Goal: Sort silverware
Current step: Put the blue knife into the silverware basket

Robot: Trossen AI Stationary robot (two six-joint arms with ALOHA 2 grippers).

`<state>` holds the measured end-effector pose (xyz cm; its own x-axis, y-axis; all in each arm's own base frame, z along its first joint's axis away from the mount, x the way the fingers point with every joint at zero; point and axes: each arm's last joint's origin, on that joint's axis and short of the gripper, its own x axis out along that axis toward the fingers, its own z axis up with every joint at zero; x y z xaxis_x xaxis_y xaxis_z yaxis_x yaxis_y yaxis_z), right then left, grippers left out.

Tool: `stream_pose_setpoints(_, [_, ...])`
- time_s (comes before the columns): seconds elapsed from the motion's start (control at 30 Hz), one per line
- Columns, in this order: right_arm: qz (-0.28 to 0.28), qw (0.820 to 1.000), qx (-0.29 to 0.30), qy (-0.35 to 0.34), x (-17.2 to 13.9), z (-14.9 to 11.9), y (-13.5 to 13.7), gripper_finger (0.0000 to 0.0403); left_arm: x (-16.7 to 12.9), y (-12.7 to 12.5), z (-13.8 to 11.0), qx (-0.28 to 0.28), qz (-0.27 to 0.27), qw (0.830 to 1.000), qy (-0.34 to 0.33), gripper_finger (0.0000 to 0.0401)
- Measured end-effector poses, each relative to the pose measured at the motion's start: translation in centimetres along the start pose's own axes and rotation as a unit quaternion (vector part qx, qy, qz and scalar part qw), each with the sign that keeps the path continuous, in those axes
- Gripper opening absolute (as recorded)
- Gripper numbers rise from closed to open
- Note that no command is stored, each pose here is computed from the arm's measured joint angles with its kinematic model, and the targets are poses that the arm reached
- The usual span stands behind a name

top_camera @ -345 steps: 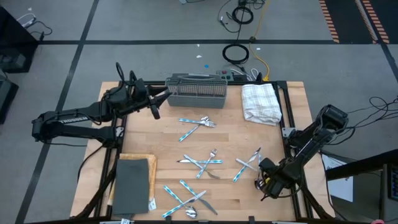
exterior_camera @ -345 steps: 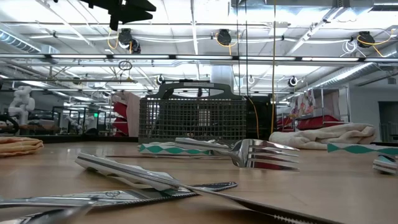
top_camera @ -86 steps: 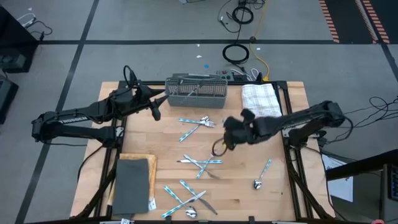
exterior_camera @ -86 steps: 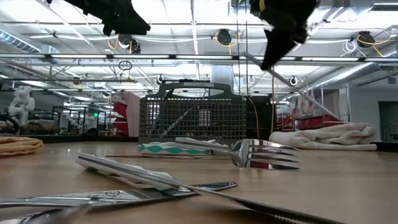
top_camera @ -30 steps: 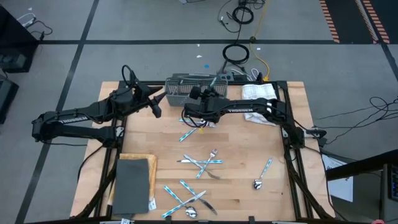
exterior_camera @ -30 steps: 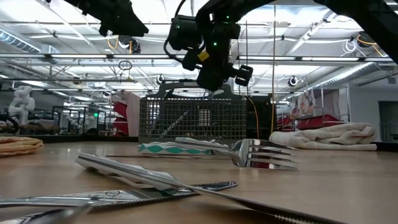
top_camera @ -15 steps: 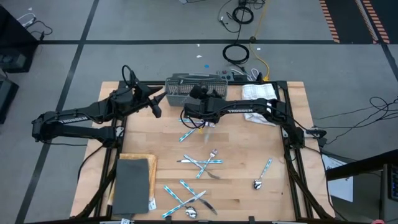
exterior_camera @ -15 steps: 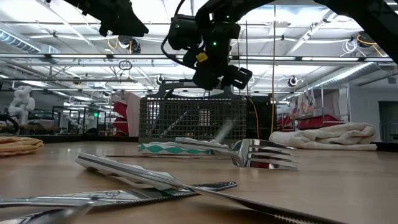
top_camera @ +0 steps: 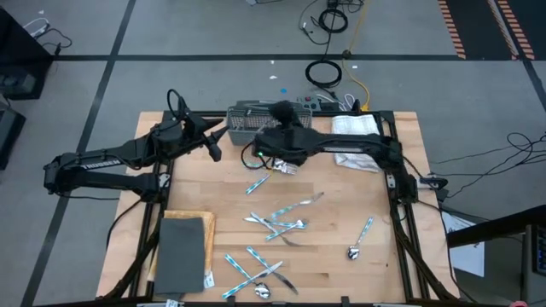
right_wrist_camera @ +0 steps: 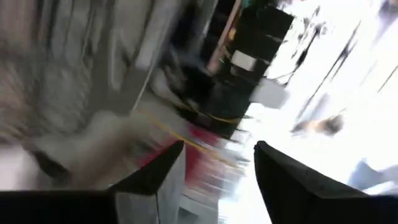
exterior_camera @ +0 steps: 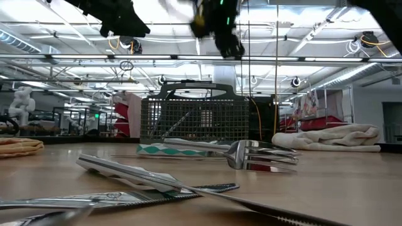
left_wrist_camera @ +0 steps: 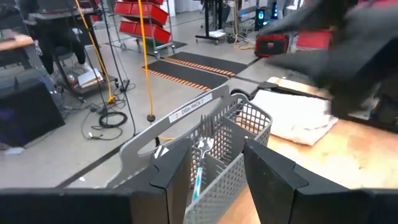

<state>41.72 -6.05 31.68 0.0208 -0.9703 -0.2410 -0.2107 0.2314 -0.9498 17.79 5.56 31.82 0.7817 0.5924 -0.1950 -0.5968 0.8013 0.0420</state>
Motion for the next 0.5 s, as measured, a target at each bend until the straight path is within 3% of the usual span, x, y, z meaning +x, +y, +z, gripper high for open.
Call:
stream_pose_setpoints(0.07, [0.078,0.984,0.151,-0.043,-2.3,-1.9,-1.5,0.0176,0.0,0.0,0.0,-0.010,-0.006,1.000,0.000,0.0151])
stream_pose_setpoints(0.1, [0.157,0.962,0.217,-0.057,-3.3,-2.9,-2.0,0.0176,0.0,-0.1,0.0,-0.013,-0.012,1.000,0.001,0.0151])
stream_pose_setpoints(0.17, [0.328,0.893,0.303,-0.059,-4.4,-4.6,-2.6,0.0176,0.0,-0.1,0.0,-0.015,-0.023,1.000,0.001,0.0151])
stream_pose_setpoints(0.23, [0.453,0.837,0.298,-0.071,-5.3,-5.3,-2.7,0.0176,0.0,-0.2,0.0,-0.015,-0.027,1.000,0.001,0.0151])
stream_pose_setpoints(0.3, [0.496,0.825,0.254,-0.091,-6.2,-5.2,-2.0,0.0176,0.0,-0.2,0.0,-0.014,-0.027,1.000,0.001,0.0151])
stream_pose_setpoints(0.4, [0.508,0.844,0.139,-0.100,-6.8,-4.6,0.9,0.0176,0.0,-0.2,0.0,-0.012,-0.027,1.000,0.001,0.0151])
stream_pose_setpoints(0.5, [0.542,0.834,0.072,-0.074,-6.2,-3.9,4.9,0.0176,0.0,-0.2,0.0,-0.012,-0.027,1.000,0.002,0.0151])
